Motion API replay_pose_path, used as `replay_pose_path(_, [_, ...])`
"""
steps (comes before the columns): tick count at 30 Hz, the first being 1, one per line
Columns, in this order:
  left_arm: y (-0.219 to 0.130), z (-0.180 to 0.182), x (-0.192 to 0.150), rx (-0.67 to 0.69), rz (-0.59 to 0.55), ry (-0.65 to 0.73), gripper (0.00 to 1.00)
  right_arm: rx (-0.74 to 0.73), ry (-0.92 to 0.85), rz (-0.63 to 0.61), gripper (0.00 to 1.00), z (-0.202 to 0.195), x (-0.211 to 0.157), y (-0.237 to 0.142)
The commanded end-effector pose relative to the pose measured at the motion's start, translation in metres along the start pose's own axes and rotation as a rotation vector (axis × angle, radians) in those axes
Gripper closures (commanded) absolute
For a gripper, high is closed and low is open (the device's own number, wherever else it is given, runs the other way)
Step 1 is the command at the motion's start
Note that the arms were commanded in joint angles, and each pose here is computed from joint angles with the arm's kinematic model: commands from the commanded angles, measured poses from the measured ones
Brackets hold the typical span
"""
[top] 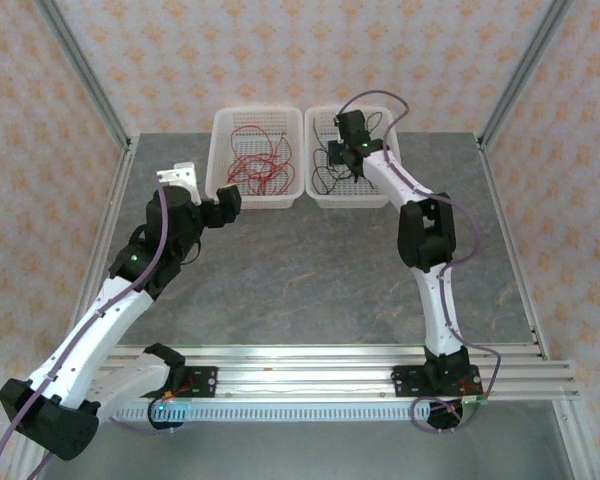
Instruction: Untangle the cables
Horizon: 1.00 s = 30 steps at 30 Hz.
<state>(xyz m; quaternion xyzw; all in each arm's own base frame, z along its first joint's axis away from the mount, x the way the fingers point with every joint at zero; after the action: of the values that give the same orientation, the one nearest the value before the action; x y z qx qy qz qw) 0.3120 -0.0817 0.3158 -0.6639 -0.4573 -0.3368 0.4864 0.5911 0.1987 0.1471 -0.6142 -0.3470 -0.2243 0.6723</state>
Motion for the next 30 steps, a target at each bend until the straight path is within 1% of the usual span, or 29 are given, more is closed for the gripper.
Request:
replay_pose_path(1, [-0.007, 0.006, 0.004, 0.03, -0.011, 0.009, 0.06, 0.009, 0.065, 0.016, 0.86, -0.001, -0.004, -0.003])
replay_pose_path(4, [-0.008, 0.007, 0.003, 0.038, -0.008, 0.007, 0.03, 0.003, 0.077, 0.013, 0.64, -0.002, 0.003, -0.011])
replay_pose_path(8, [-0.008, 0.012, 0.001, 0.061, -0.002, 0.01, 0.03, -0.024, 0.095, 0.007, 0.39, -0.007, 0.017, -0.031])
replay_pose_path(11, [-0.009, 0.015, -0.001, 0.079, -0.007, 0.013, 0.02, -0.047, 0.114, 0.001, 0.21, -0.012, 0.027, -0.051])
replay_pose_path(13, [-0.009, 0.02, -0.001, 0.1, -0.018, 0.016, 0.02, -0.053, 0.128, -0.009, 0.05, -0.014, 0.033, -0.069])
replay_pose_path(14, [-0.009, 0.022, -0.002, 0.113, -0.025, 0.019, 0.02, -0.057, 0.133, -0.016, 0.02, -0.015, 0.035, -0.079])
replay_pose_path(15, [-0.007, 0.025, -0.002, 0.129, -0.033, 0.022, 0.02, -0.062, 0.14, -0.027, 0.0, -0.018, 0.037, -0.089])
replay_pose_path(18, [0.0, 0.039, -0.005, 0.215, -0.055, 0.03, 0.01, -0.083, 0.158, -0.065, 0.0, -0.026, 0.035, -0.122])
replay_pose_path(22, [0.012, 0.061, -0.008, 0.323, -0.077, 0.029, 0.01, -0.127, 0.186, -0.159, 0.0, -0.042, 0.02, -0.174])
replay_pose_path(23, [0.014, 0.067, -0.007, 0.345, -0.101, 0.023, 0.01, -0.144, 0.189, -0.187, 0.0, -0.048, 0.011, -0.186])
replay_pose_path(26, [0.013, 0.083, -0.005, 0.405, -0.226, 0.011, 0.01, -0.205, 0.178, -0.271, 0.0, -0.066, -0.021, -0.214])
replay_pose_path(29, [0.01, 0.104, -0.02, 0.468, -0.37, 0.003, 0.01, -0.254, 0.149, -0.341, 0.0, -0.08, -0.062, -0.23])
replay_pose_path(30, [0.011, 0.111, -0.032, 0.469, -0.405, 0.012, 0.01, -0.271, 0.142, -0.359, 0.0, -0.084, -0.077, -0.234])
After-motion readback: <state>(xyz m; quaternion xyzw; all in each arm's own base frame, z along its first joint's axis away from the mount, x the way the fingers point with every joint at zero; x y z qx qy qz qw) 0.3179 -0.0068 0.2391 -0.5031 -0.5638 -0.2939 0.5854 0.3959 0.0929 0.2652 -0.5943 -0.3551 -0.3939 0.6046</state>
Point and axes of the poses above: each hand's point on the last joint's axis, 136 mm out from that joint toward the fingers, its own y axis out along the fingers, its own z axis along the line the jaws close on, x = y × z, the point moved 2 cm from there along -y, back along the fingers, and after that the axes turned 2 degrees about -y, right-handed, at the moved point
